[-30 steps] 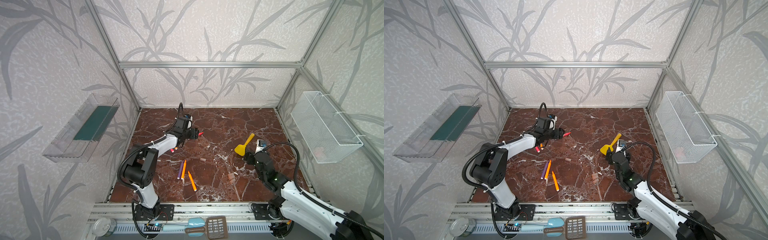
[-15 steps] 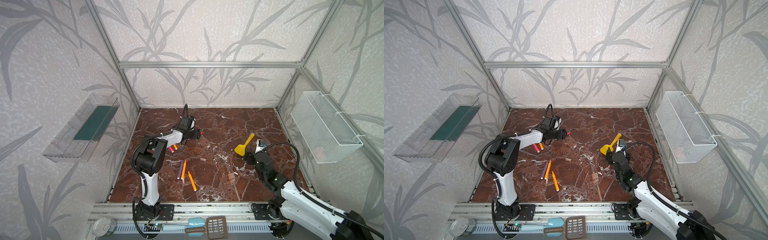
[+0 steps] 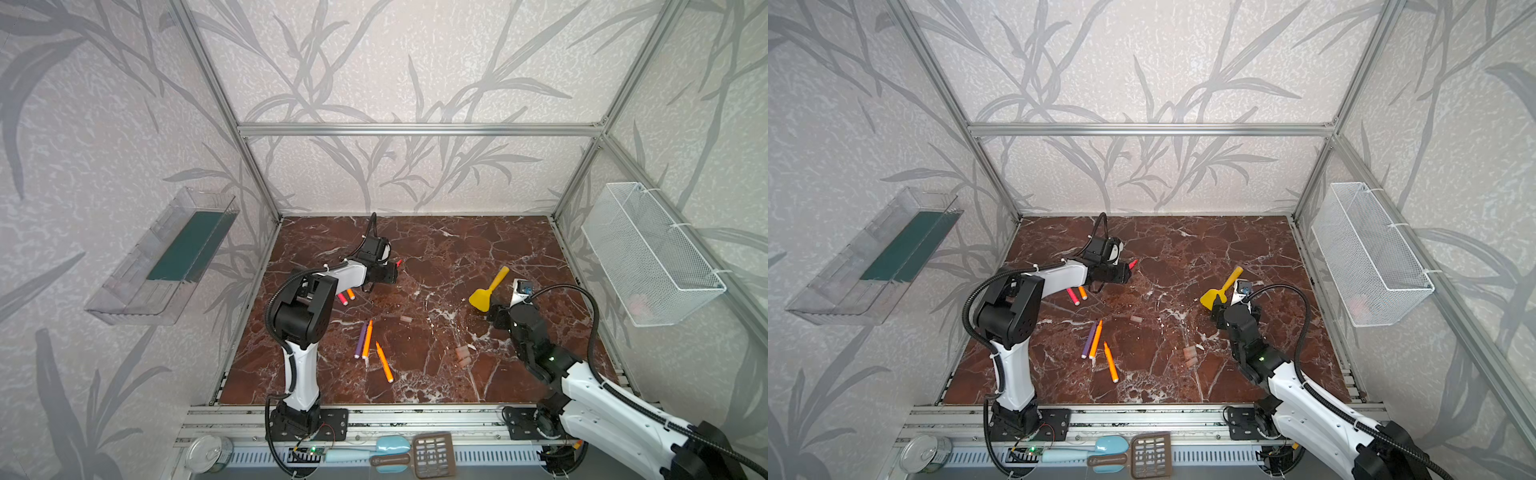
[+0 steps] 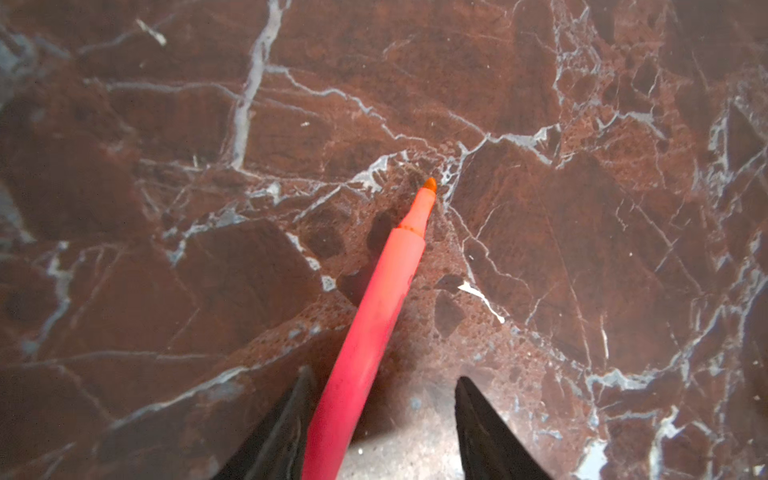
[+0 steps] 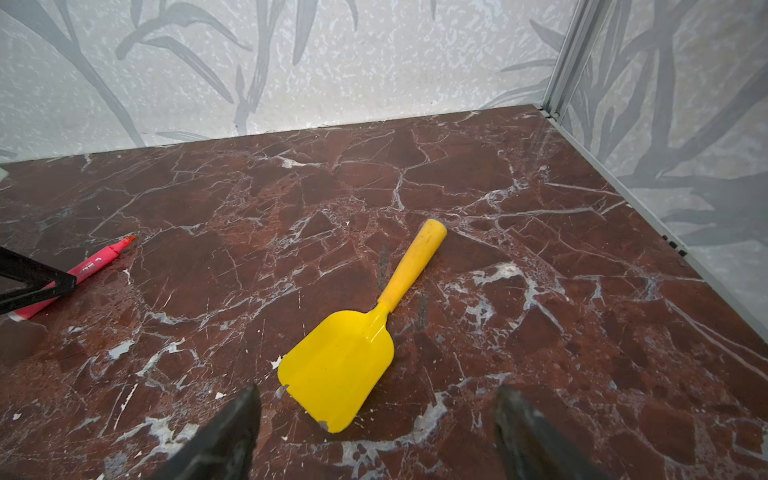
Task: Insert the pens into the pen caps
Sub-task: 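Grasp the uncapped pink marker with the left gripper and lift it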
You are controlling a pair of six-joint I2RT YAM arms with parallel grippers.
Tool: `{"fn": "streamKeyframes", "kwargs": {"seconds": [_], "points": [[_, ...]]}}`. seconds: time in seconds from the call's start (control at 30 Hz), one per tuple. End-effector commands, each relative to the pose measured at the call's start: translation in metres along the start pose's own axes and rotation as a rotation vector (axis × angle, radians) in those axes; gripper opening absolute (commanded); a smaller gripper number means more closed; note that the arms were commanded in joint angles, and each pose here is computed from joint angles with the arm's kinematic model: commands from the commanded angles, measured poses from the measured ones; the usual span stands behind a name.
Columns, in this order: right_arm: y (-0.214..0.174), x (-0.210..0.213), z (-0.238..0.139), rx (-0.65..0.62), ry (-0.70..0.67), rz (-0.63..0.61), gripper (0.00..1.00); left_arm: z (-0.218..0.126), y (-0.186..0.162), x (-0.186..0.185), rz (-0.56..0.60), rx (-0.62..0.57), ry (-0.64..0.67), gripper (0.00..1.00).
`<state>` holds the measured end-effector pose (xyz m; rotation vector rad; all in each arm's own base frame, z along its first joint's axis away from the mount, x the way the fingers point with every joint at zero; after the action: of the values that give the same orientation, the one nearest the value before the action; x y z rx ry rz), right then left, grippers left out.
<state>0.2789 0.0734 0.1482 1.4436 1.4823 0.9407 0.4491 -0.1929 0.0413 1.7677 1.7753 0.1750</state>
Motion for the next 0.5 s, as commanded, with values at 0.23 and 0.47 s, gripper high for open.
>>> {"fn": "streamKeyframes", "kwargs": {"seconds": [0.23,0.47], "points": [[0.003,-0.001,-0.002,-0.019,0.003,0.013,0.86,-0.003,-0.023,0.013,0.08,0.063,0.23,0.42],[0.003,-0.001,-0.001,-0.016,0.004,0.013,0.86,0.0,-0.029,0.018,0.08,0.083,0.28,0.25]]}}
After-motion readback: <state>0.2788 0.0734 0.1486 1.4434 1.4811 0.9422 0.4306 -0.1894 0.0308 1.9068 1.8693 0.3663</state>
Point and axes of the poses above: each gripper's point midway between its finger pads, its own z axis out along the fingers, its own x axis along the line the jaws close on, y = z × x, the point moved 1 cm from there along -z, back along the fingers, and after that the axes turned 10 degrees about -z, right-handed, at the moved point
